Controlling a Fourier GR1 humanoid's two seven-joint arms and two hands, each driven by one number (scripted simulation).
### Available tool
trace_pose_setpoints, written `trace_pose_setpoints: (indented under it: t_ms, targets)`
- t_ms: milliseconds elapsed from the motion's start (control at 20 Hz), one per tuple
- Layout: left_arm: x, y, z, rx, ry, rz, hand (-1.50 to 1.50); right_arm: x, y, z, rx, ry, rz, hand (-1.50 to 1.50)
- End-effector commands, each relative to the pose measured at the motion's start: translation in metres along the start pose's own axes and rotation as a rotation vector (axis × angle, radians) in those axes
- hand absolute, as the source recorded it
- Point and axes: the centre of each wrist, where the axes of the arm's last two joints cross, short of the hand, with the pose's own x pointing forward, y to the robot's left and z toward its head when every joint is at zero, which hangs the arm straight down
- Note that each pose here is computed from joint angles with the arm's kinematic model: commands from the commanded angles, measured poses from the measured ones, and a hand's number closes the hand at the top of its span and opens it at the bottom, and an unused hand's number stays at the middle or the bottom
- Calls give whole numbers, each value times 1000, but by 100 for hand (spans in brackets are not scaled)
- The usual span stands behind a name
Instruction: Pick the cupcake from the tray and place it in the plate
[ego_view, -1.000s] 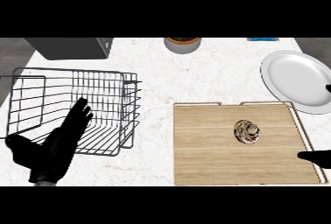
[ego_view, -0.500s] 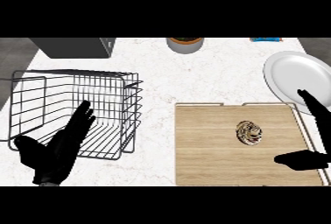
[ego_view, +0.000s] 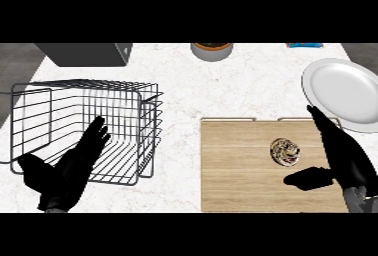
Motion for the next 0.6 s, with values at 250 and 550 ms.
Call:
trace_pose_setpoints:
  t_ms: [250, 550]
  targets:
    - [-50, -3, -7, 49, 142, 7, 0, 17, 33, -5, -14, 61, 99, -150]
    - [-45, 0, -17, 47, 149, -7, 0, 12, 45, -15, -5, 92, 135, -150]
